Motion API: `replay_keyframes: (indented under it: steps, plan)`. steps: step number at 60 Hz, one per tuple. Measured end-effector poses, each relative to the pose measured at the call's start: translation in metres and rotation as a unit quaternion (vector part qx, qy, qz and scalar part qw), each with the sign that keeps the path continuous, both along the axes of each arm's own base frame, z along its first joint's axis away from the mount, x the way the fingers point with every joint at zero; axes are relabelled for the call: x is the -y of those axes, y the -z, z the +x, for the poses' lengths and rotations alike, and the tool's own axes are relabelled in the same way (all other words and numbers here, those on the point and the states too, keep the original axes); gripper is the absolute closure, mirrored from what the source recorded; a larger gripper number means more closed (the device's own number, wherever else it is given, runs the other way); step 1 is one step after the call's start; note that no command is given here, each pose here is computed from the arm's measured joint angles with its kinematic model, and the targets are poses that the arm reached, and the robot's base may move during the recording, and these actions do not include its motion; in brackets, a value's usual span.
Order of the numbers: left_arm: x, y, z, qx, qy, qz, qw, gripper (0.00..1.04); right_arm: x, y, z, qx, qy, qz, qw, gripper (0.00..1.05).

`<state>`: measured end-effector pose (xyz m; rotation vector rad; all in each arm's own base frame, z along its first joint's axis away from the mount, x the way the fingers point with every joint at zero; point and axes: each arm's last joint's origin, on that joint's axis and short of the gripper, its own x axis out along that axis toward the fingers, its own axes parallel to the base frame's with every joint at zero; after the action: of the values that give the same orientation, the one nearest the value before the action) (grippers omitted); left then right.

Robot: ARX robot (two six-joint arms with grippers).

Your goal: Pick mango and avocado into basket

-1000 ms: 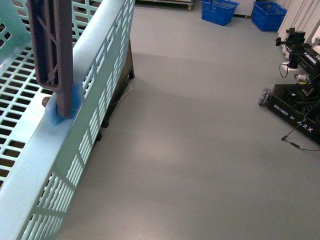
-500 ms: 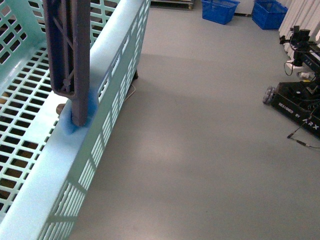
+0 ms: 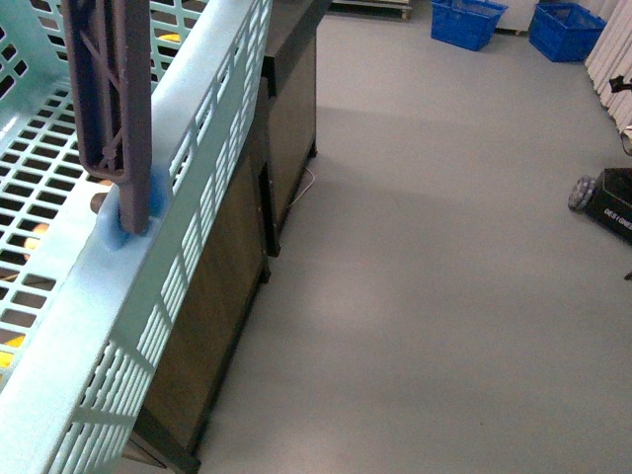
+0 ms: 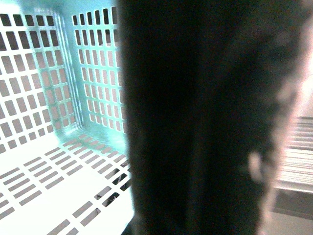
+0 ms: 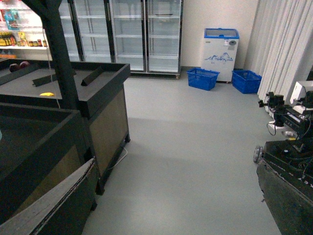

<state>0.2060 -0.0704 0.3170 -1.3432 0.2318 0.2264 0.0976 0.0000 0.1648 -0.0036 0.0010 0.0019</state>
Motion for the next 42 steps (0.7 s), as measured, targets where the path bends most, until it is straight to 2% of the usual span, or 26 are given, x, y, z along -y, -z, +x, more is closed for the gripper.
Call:
replay_keyframes:
  steps: [42]
  plan:
    - [-0.0002, -0.0002, -0.0003, 0.001, -0.001, 0.001, 1.0, 1.0, 0.0, 0.0, 0.0, 0.0, 0.0, 0.0, 1.0, 0.08]
